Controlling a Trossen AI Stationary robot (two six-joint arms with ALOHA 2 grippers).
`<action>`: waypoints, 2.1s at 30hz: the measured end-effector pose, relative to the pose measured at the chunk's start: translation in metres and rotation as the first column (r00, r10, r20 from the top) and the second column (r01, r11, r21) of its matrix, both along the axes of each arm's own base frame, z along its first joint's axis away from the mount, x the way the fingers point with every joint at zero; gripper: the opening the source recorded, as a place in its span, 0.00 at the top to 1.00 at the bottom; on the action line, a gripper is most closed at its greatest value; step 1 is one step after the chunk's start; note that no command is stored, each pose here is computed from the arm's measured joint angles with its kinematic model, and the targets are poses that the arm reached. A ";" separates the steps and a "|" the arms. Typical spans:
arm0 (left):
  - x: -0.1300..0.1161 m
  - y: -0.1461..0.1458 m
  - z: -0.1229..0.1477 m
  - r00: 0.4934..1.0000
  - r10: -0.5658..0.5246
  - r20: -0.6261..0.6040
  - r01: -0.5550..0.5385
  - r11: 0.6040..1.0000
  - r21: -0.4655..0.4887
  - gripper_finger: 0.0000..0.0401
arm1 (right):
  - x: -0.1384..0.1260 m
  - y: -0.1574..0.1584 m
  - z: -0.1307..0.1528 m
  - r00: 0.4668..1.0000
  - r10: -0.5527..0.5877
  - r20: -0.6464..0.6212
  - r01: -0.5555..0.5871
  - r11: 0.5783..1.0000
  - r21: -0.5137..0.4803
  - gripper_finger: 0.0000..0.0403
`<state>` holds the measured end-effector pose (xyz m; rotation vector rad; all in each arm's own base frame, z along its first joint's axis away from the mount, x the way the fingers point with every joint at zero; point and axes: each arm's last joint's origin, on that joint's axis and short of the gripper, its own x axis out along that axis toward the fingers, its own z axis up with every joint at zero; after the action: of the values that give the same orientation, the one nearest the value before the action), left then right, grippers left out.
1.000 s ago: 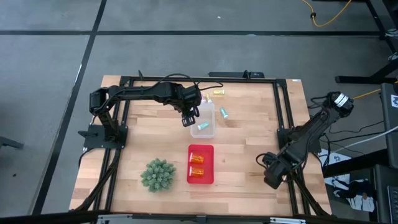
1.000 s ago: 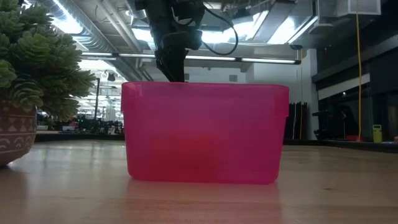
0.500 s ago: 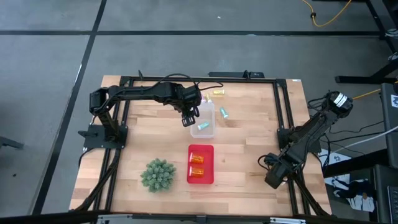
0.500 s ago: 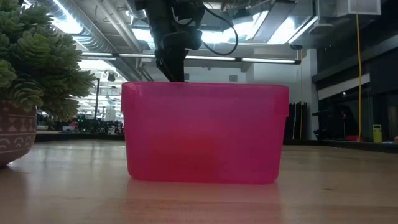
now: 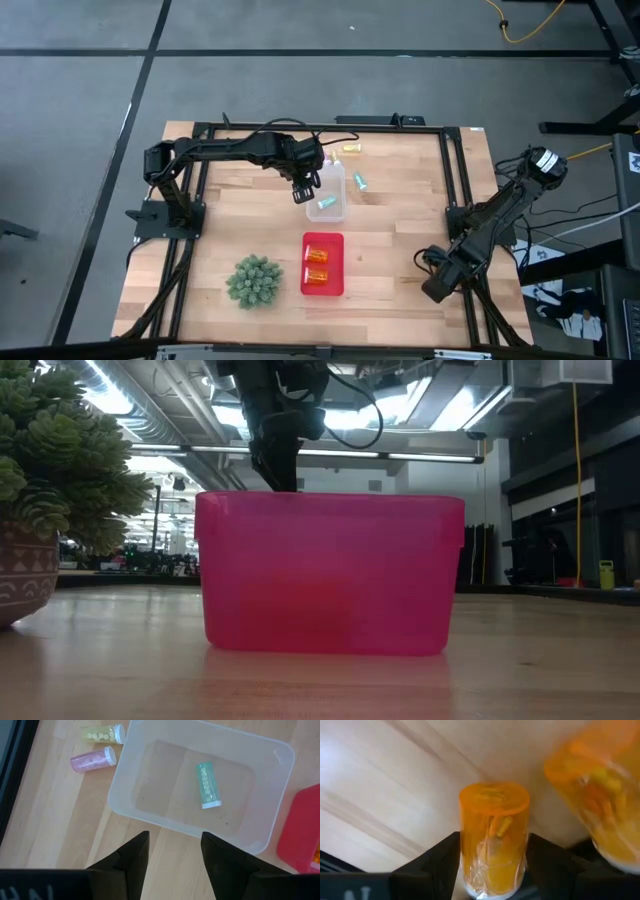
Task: Pick and place medicine bottles into bin by pill shape (circle, oval)
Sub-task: Put the bottom big orange pill bottle into the red bin
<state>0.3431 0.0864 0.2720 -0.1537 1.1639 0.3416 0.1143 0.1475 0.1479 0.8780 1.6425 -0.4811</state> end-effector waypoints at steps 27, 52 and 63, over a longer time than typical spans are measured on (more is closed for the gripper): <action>0.000 0.000 0.000 1.000 -0.003 0.000 0.003 1.000 0.001 0.57 | 0.105 -0.033 0.053 0.664 0.142 0.735 -0.046 0.988 -0.150 0.46; 0.000 0.000 0.000 1.000 -0.003 -0.002 0.003 1.000 0.000 0.57 | 0.201 -0.065 0.070 0.316 0.295 0.902 -0.168 0.953 -0.253 0.46; 0.000 0.000 0.000 1.000 -0.003 -0.004 0.003 1.000 0.001 0.57 | 0.203 -0.065 0.075 0.227 0.443 0.867 -0.219 0.891 -0.397 0.46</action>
<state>0.3427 0.0863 0.2722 -0.1508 1.1675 0.3396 0.3171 0.0830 0.2230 0.4238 0.5532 0.2324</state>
